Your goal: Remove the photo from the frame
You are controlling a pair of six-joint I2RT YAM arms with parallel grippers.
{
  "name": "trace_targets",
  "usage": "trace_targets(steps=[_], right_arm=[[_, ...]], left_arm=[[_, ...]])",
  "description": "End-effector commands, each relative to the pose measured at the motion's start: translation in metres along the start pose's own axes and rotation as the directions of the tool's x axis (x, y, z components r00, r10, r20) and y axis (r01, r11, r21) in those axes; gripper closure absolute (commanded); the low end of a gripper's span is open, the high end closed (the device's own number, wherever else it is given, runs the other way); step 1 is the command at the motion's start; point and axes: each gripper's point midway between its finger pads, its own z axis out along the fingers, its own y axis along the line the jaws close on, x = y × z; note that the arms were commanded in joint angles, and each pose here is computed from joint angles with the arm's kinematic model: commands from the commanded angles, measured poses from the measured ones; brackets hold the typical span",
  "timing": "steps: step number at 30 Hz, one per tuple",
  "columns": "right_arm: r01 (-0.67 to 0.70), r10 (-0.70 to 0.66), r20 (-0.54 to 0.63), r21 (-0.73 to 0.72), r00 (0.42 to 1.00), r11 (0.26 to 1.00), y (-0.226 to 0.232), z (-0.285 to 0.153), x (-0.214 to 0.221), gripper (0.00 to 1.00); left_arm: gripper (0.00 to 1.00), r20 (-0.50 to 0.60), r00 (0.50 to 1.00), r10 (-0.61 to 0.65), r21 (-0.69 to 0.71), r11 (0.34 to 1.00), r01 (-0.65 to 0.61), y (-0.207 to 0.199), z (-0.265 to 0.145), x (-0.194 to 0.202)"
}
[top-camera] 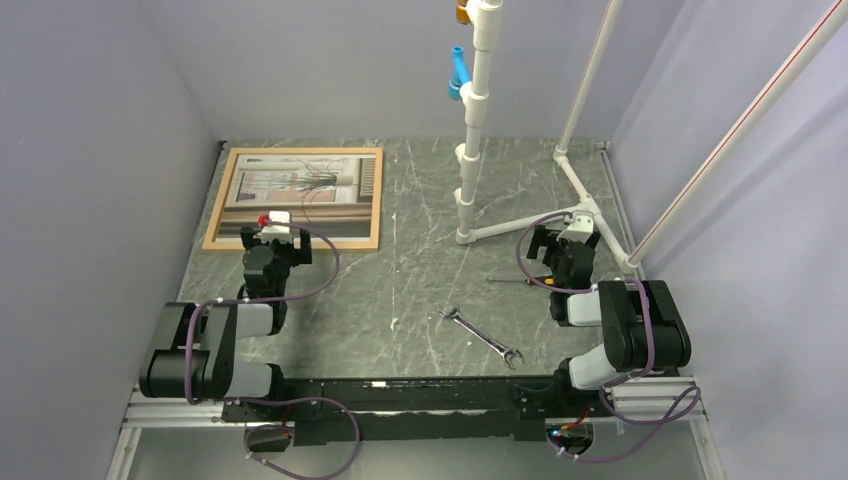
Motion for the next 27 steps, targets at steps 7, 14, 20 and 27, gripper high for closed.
trace_targets(steps=[7, 14, 20, 27], right_arm=[[0.001, 0.001, 0.099, -0.019, 0.995, 1.000, 0.003, 0.003, -0.027, 0.00], [-0.007, -0.002, 0.140, 0.063, 0.990, 0.998, -0.008, -0.004, -0.034, 0.00], [0.028, -0.050, 0.122, 0.180, 0.991, 0.983, 0.009, -0.026, -0.061, 0.00], [-0.217, 0.225, -0.023, 0.188, 0.974, 0.958, 0.038, -0.049, -0.083, 0.00]], left_arm=[[0.01, 0.156, 0.987, 0.030, -0.127, 0.992, -0.010, 0.014, -0.025, -0.057], [0.01, 0.213, 0.968, -0.129, -0.030, 0.990, 0.138, 0.001, -0.044, -0.105], [0.01, 0.253, 0.906, -0.338, -0.237, 0.887, 0.397, 0.043, -0.059, -0.119], [0.01, 0.180, 0.922, -0.342, -0.035, 0.935, 0.353, 0.009, -0.052, -0.151]])
